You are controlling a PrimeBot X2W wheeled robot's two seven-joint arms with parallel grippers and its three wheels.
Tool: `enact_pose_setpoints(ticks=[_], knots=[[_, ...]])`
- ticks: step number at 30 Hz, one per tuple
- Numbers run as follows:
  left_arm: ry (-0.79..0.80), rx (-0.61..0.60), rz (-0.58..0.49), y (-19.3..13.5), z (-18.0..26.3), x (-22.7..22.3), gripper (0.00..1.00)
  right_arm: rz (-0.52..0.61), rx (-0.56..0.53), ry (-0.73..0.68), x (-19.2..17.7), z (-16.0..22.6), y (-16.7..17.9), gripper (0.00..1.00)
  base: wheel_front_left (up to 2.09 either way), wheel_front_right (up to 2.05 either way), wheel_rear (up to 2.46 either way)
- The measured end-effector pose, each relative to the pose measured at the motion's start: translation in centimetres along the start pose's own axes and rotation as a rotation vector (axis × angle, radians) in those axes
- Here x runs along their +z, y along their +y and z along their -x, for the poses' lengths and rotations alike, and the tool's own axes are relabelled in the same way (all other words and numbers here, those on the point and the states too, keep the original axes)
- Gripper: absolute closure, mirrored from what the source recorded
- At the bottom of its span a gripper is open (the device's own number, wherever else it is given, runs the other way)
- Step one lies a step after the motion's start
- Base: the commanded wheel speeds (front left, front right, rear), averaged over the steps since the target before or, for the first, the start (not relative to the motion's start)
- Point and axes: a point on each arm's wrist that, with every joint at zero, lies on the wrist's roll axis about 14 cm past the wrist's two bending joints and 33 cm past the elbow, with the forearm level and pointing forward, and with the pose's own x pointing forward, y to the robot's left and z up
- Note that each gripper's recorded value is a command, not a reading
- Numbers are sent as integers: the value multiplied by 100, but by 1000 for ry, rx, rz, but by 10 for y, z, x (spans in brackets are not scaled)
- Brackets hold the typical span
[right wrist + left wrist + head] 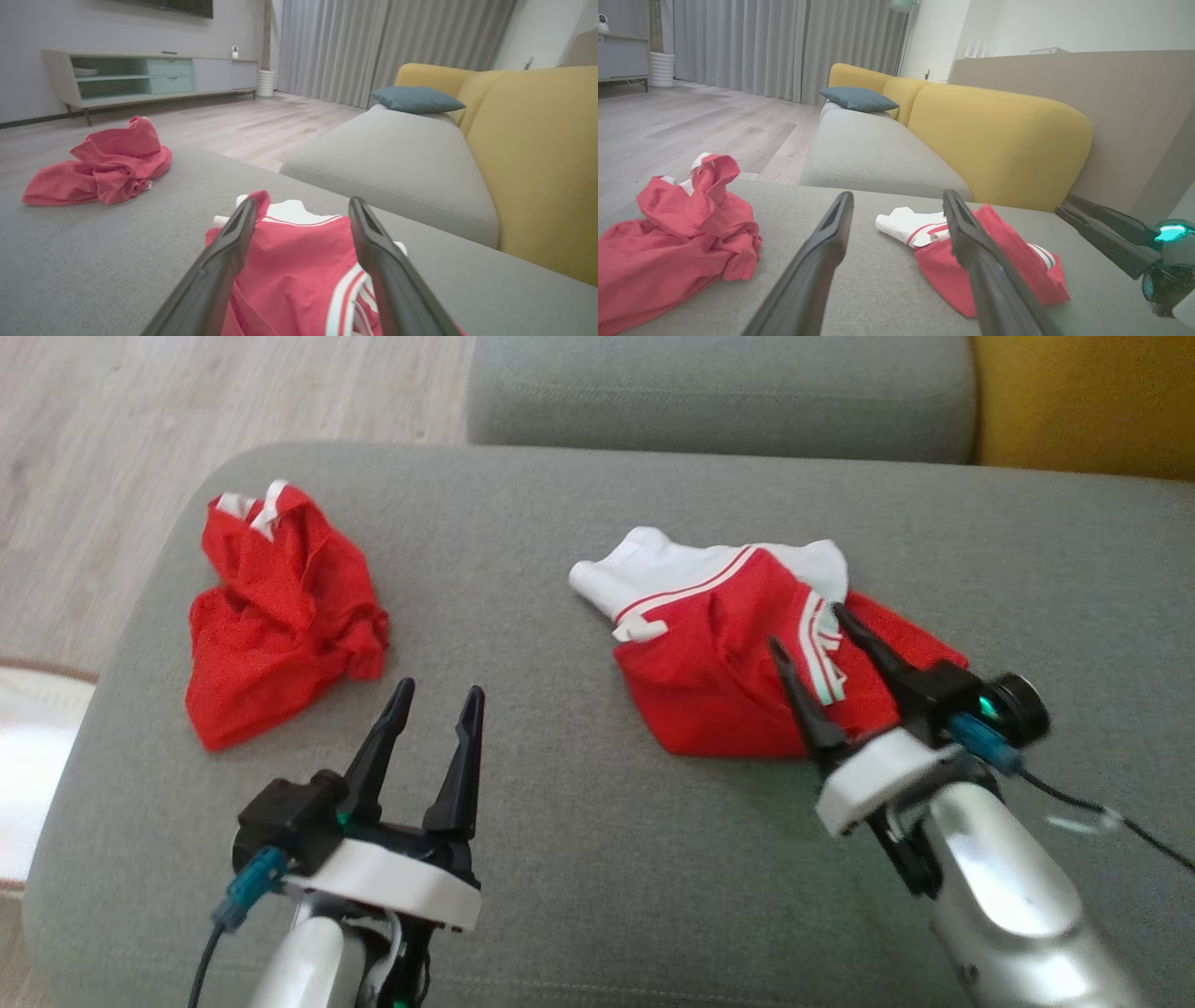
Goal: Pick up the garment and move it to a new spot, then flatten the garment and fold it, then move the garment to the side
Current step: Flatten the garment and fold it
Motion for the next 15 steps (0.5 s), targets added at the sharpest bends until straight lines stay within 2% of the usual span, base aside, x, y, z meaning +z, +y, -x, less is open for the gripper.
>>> enact_pose_setpoints(ticks=[7,15], knots=[[-59,-38,9,-13,-1,18,0,-97,-206,-60,4,46,-37,0,0,0,0],[-78,-61,24,-24,-4,23,0,-192,-340,-16,-28,97,-43,0,0,0,0]])
